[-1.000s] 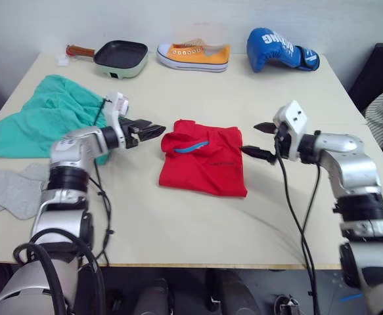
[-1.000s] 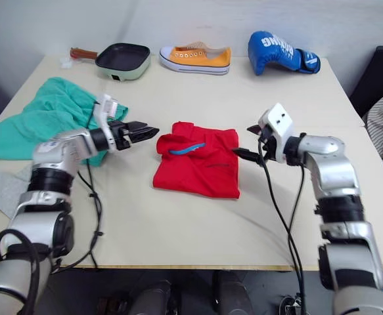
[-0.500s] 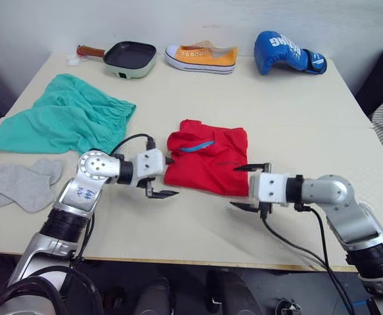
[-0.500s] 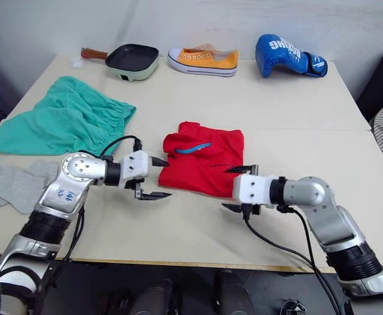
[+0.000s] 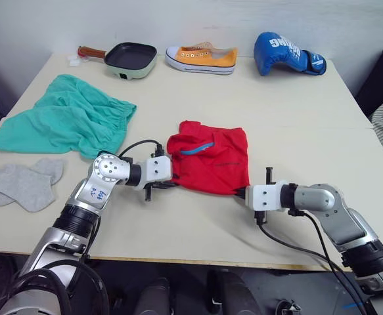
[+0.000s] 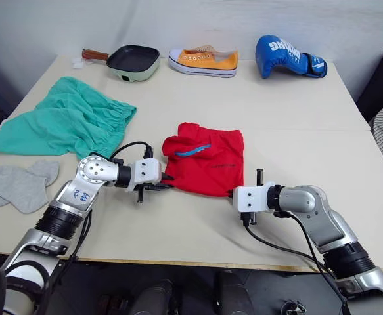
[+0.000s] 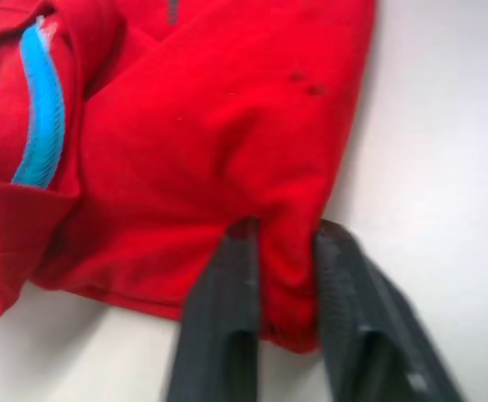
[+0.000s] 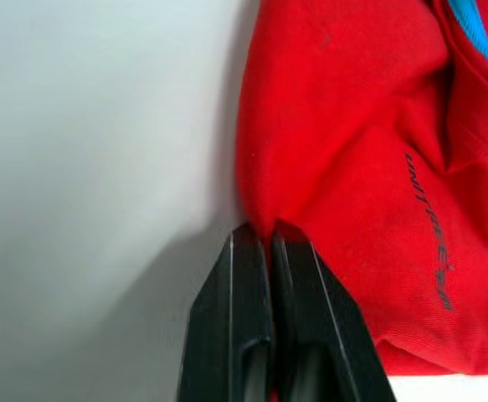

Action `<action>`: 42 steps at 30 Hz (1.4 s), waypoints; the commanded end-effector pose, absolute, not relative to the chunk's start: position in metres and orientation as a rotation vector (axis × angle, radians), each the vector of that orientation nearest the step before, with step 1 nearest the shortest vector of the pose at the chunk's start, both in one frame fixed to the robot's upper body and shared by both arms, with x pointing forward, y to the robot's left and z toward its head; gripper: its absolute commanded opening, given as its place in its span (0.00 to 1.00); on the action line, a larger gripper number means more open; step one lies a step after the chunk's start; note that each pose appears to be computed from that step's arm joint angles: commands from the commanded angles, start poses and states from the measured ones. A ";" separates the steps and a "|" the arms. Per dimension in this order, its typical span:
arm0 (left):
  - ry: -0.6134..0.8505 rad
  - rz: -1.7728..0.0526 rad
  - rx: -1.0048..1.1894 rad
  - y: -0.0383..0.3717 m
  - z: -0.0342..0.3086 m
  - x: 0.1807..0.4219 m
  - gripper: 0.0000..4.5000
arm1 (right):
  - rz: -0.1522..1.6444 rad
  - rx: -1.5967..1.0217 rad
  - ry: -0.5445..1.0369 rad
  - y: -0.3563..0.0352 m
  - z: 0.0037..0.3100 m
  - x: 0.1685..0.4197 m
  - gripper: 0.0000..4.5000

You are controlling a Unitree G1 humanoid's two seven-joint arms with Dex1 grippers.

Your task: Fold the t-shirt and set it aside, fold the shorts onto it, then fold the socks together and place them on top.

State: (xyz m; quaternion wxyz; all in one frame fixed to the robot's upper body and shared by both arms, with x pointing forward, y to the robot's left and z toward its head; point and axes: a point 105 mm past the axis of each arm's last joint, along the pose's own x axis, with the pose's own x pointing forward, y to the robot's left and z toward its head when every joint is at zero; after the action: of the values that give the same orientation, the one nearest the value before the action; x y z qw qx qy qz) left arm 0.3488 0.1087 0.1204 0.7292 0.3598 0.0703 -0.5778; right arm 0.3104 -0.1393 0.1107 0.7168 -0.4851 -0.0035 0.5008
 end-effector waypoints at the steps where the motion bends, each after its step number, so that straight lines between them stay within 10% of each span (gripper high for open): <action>1: 0.146 -1.378 0.721 0.107 0.135 0.333 0.01 | 1.115 -1.059 -0.035 -0.143 0.121 0.304 0.00; 7: 0.313 -1.579 0.669 0.128 0.126 0.275 0.01 | 1.319 -0.948 -0.009 -0.137 0.119 0.254 0.00; 16: 0.314 -1.462 0.720 0.128 0.106 0.260 0.00 | 1.315 -0.833 0.112 -0.140 0.095 0.224 0.05; 23: 0.361 -1.460 0.588 0.143 0.118 0.249 0.44 | 1.347 -0.586 0.175 -0.147 0.116 0.203 0.45; 27: 0.355 -1.452 0.352 0.155 0.147 0.250 0.41 | 1.304 -0.346 0.127 -0.150 0.154 0.207 0.36; 32: 0.309 -1.459 0.191 0.145 0.167 0.266 0.08 | 1.278 -0.334 0.153 -0.136 0.143 0.222 0.00; 42: 0.496 -1.477 0.525 0.109 0.097 0.296 0.01 | 1.125 -0.565 0.238 -0.134 0.088 0.265 0.00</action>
State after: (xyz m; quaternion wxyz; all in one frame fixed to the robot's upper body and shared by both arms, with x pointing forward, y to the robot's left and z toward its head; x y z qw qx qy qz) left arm 0.2852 0.1075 0.0974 0.6753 0.1915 0.2255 -0.6756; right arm 0.2629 -0.1333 0.0910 0.8044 -0.2419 0.1126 0.5308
